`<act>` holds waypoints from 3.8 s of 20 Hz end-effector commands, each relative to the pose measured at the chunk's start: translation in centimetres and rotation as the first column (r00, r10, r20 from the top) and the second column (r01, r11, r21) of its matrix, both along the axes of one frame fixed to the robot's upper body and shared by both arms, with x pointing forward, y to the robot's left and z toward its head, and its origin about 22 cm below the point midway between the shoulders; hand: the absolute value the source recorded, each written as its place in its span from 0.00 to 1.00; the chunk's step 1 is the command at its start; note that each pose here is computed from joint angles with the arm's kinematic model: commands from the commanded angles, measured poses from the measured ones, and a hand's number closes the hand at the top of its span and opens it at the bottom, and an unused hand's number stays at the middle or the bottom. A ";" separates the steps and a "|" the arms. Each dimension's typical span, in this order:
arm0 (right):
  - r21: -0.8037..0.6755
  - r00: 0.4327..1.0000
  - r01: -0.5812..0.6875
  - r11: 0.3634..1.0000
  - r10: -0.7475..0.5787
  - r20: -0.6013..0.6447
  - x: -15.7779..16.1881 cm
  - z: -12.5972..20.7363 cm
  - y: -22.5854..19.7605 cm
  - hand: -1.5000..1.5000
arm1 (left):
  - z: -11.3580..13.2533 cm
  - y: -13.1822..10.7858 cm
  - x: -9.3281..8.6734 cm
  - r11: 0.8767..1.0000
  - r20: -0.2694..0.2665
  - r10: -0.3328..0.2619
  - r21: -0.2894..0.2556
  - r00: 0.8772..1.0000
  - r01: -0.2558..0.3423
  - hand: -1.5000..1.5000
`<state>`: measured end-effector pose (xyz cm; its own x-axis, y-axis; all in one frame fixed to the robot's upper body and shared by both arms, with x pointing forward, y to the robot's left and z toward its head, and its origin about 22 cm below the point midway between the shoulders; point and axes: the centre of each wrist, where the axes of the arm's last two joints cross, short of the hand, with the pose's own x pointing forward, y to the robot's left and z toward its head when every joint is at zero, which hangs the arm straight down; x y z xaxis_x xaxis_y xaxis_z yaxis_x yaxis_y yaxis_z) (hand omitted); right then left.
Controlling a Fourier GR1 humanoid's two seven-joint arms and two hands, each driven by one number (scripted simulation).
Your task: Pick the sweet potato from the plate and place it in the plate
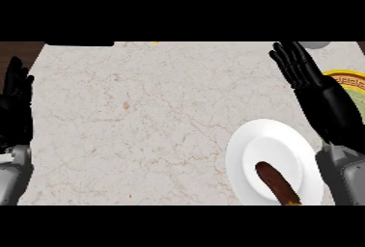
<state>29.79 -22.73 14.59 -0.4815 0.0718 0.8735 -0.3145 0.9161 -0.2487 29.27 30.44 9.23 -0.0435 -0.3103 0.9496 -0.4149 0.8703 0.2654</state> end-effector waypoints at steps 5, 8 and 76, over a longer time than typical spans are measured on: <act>0.109 0.849 -0.114 0.987 0.154 -0.505 -1.3 -8.4 5.3 1.00 | -5.4 -2.8 -2.0 0.962 -0.101 -0.271 -0.062 0.957 0.266 0.50; -0.387 0.970 0.116 0.915 -0.188 -0.155 -1.7 -6.1 1.3 1.00 | -7.1 -2.4 -3.1 0.953 -0.185 -0.296 -0.119 0.937 0.278 0.50; -0.867 0.823 -0.176 0.467 -0.414 -0.390 -7.5 -16.7 -2.0 1.00 | -10.8 -1.3 -3.4 0.913 -0.162 -0.398 -0.170 0.903 0.371 0.50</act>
